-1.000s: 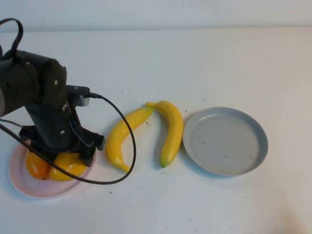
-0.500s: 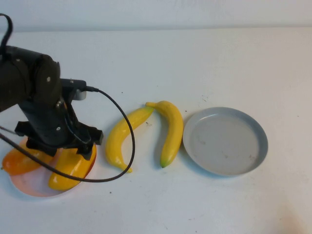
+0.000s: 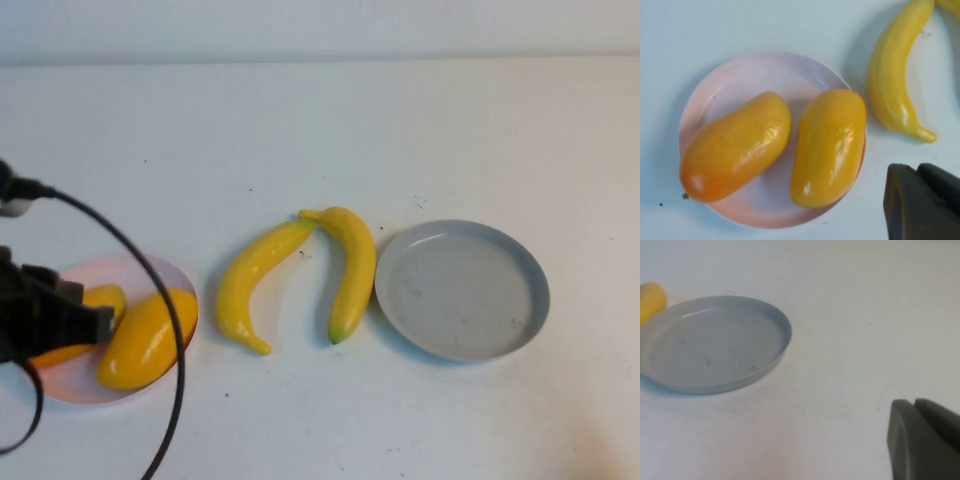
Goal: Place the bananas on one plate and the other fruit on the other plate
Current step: Put another type of fruit in the right plate
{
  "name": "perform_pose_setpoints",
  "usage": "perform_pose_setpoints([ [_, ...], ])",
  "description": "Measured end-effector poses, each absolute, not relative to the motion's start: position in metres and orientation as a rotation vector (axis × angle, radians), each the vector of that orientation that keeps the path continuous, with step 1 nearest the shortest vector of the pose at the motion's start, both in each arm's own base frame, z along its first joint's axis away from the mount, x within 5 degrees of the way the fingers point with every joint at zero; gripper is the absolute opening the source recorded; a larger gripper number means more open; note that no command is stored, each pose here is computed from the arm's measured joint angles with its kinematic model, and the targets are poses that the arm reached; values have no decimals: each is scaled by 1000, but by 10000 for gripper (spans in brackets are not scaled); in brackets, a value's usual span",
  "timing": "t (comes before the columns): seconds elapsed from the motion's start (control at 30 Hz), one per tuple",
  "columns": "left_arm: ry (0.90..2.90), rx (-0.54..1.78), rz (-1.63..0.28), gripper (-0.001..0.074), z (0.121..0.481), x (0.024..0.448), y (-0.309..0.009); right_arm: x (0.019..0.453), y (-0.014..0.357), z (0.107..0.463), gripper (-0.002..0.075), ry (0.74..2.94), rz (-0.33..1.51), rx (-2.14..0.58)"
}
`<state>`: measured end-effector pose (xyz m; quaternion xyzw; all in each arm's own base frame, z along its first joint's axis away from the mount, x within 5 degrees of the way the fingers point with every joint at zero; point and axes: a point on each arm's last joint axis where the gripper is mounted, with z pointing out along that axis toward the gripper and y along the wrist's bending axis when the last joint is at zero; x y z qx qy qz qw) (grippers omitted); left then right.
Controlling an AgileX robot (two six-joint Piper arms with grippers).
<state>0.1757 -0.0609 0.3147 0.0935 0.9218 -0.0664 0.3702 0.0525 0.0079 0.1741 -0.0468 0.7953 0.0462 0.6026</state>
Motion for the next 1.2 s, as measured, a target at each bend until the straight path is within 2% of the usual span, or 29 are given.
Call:
perform_pose_setpoints([
  [0.27,2209,213,-241,3,292,125,-43,53,8,174,-17,1842,107,-108],
  [0.47,2178,218,-235,3,285,114,-39,53,8,174,-17,1842,107,-108],
  [0.63,2038,281,-207,3,281,118,-40,53,8,174,-17,1842,107,-108],
  [0.87,1708,341,-231,3,258,105,-39,53,8,174,-17,1842,107,-108],
  [1.2,1497,166,-88,3,225,71,-12,53,8,174,-17,1842,107,-108],
])
